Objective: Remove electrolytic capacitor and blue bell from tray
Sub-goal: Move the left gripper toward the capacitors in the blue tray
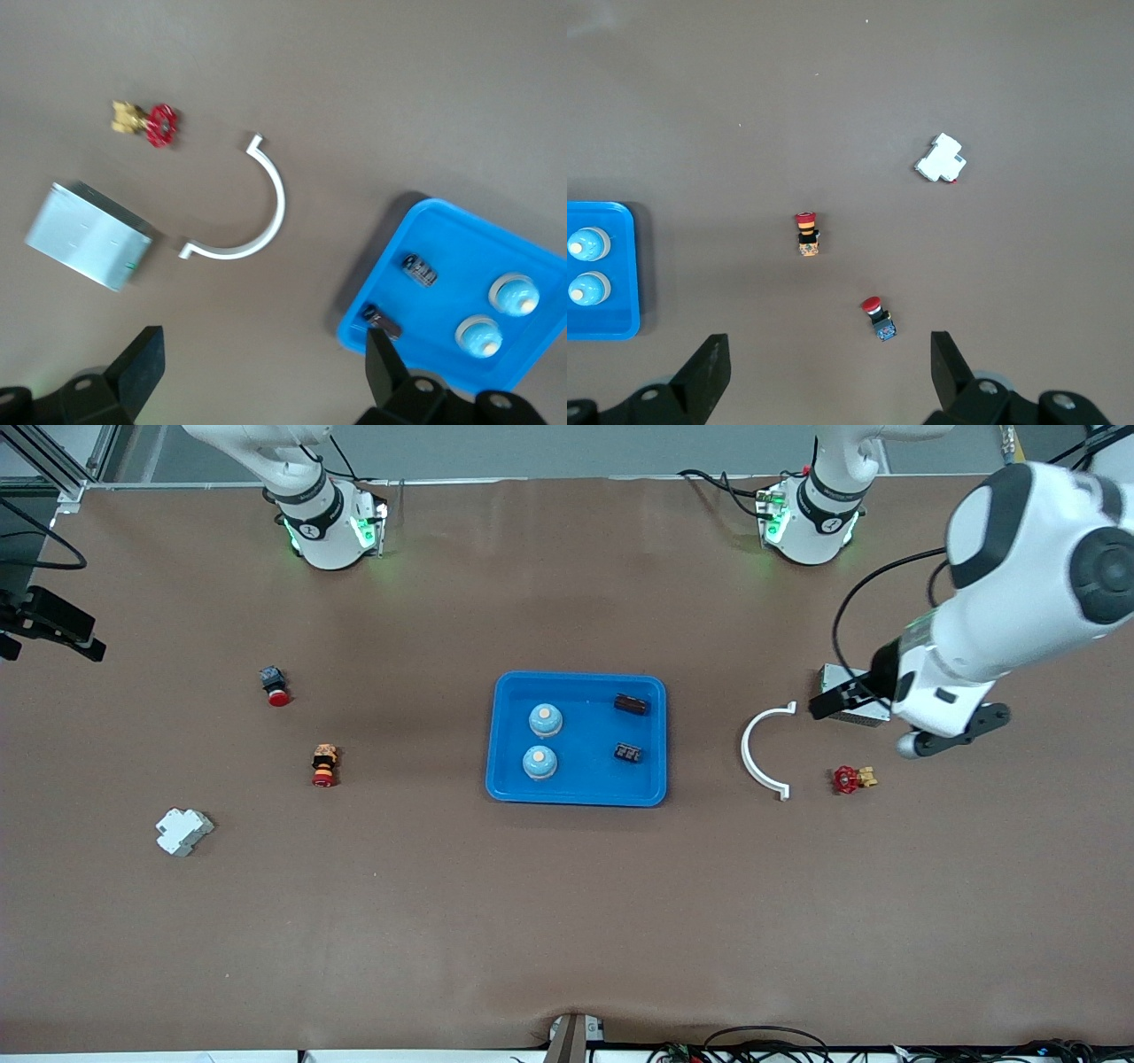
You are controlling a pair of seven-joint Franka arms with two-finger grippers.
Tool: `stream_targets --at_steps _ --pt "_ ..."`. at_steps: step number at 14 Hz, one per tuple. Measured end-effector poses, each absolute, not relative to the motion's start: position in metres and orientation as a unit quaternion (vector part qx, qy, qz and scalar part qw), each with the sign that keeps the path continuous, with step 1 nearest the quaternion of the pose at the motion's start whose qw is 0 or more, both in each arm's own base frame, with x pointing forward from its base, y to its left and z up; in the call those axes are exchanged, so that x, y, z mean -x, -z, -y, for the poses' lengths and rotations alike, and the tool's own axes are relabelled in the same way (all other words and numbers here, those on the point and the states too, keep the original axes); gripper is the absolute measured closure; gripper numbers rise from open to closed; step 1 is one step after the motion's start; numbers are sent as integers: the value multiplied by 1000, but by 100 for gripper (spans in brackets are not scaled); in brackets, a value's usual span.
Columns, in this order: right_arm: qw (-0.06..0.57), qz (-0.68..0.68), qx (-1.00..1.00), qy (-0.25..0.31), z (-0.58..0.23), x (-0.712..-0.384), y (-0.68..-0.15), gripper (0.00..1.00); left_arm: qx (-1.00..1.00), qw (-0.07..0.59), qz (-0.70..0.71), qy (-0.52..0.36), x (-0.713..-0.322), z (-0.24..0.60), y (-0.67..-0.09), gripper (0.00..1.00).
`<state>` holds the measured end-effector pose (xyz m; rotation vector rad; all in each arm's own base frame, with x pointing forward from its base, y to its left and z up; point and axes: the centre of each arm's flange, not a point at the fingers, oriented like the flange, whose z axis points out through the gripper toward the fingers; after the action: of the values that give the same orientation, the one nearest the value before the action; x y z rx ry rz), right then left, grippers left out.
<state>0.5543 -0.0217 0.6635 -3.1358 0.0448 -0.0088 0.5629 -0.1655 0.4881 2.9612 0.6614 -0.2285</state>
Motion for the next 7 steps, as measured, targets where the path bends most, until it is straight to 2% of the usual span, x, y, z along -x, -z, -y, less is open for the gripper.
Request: stream_targets --at_steps 4,7 --pt "28 -57 998 -18 -23 -559 -619 0 -950 24 -298 87 -548 227 -442 0" --pt "27 -106 994 -19 -90 -540 -585 0 -934 3 -347 79 -547 267 -398 0"
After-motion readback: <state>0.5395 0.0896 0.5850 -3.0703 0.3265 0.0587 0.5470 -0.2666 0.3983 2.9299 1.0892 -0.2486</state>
